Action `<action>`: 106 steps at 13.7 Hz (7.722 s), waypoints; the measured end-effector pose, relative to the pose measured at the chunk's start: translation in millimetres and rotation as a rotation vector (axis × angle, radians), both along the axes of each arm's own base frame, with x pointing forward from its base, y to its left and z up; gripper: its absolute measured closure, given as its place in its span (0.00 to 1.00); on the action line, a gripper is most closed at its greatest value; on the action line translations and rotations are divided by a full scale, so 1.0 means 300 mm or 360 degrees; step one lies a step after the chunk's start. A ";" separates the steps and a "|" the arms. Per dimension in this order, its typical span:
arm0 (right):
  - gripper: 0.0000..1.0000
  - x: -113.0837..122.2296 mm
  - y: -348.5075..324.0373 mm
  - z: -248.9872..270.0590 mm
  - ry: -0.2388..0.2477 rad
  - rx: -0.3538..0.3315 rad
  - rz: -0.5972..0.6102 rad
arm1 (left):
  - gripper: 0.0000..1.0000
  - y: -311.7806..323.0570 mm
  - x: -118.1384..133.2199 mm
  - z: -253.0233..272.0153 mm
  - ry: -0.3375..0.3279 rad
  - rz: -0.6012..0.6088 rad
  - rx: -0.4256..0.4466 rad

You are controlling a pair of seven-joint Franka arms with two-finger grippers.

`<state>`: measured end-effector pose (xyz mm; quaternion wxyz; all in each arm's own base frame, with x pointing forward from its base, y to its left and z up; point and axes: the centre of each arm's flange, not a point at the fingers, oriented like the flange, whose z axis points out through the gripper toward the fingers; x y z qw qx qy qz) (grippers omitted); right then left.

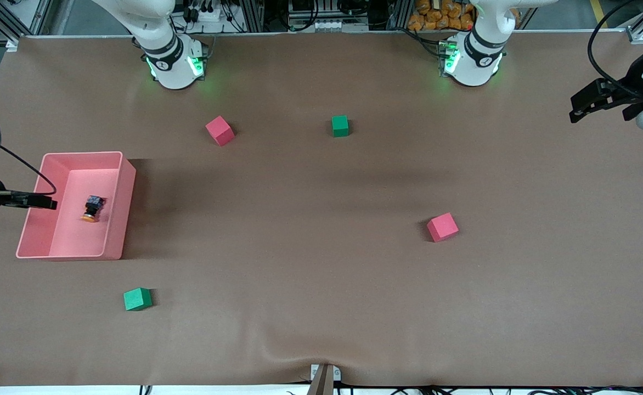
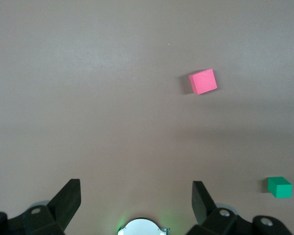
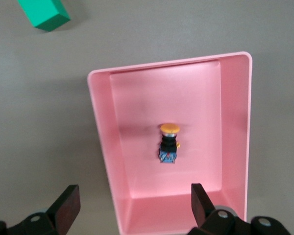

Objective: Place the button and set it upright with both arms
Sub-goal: 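Reach the right gripper into the pink tray over the yellow button, then grasp the yellow button with the right gripper and lift it out, then carry the button to mid-table with the right gripper while the left gripper approaches, then grasp the button with the left gripper while the right gripper releases and withdraws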

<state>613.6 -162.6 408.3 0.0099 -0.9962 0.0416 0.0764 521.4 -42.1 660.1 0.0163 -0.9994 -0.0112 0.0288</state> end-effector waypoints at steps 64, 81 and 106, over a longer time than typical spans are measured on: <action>0.67 -0.198 2.204 -0.671 -0.0104 0.0291 -0.0153 | 0.00 -0.367 0.139 -0.549 0.0583 -0.0246 -0.0076; 0.00 0.172 1.863 -0.326 -0.0365 0.0286 -0.0421 | 0.00 -0.857 0.132 -0.985 0.0832 -0.0263 -0.0102; 0.00 -0.222 0.649 0.802 -0.0282 -0.0013 -0.0148 | 0.15 -1.455 0.071 -1.549 0.0510 -0.0297 -0.0328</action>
